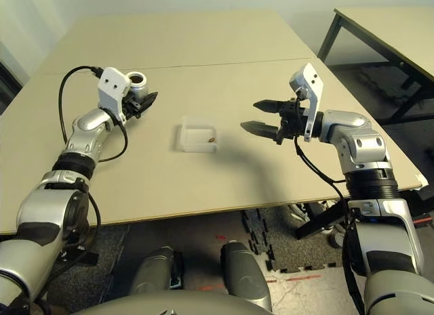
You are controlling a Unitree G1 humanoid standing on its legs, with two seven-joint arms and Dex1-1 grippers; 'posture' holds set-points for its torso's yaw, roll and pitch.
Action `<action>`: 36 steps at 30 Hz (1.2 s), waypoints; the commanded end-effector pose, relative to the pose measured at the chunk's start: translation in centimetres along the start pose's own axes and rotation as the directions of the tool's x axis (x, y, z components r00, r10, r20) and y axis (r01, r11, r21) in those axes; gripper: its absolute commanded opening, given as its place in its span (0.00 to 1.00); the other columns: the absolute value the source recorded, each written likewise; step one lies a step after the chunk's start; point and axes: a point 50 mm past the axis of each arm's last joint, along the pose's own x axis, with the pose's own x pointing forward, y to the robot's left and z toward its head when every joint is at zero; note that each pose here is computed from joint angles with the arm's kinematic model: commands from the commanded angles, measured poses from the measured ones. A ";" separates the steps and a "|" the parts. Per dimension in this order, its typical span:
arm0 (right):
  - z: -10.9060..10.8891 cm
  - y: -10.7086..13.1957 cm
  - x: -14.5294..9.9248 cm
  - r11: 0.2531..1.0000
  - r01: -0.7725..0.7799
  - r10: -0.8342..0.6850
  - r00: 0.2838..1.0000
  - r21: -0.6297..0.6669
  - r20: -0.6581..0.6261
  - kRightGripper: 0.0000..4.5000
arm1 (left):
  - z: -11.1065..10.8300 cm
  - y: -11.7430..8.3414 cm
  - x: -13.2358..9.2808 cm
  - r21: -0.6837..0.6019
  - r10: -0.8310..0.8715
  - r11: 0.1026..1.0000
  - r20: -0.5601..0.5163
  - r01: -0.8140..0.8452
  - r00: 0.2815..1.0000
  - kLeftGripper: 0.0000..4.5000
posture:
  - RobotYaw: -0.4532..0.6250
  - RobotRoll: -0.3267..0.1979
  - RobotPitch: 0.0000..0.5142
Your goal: Pour the medicine from the bottle into the box.
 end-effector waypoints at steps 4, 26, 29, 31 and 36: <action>0.2 -0.4 0.0 1.000 0.024 -0.024 1.000 -0.009 0.011 1.00 | -1.5 -1.1 0.0 -0.062 0.016 0.998 -0.031 -0.018 0.999 0.58 | 0.33 0.62 0.12; -0.2 0.4 0.3 1.000 -0.002 0.002 1.000 0.017 -0.012 1.00 | -3.6 -1.3 -0.7 -0.112 0.054 0.992 -0.061 -0.060 0.997 0.58 | 0.31 0.62 0.26; -0.2 0.5 0.3 1.000 -0.004 0.004 1.000 0.022 -0.015 1.00 | -3.8 -1.3 -0.9 -0.117 0.052 0.991 -0.061 -0.059 0.997 0.58 | 0.31 0.62 0.27; -0.2 0.5 0.3 1.000 -0.008 0.009 1.000 0.026 -0.018 1.00 | -4.0 -1.3 -1.0 -0.130 0.048 0.990 -0.057 -0.055 0.997 0.58 | 0.31 0.62 0.28; -0.1 0.6 0.3 0.999 -0.014 0.015 1.000 0.030 -0.025 1.00 | -4.5 -1.2 -1.6 -0.157 0.053 0.986 -0.050 -0.061 0.997 0.98 | 0.31 0.62 0.28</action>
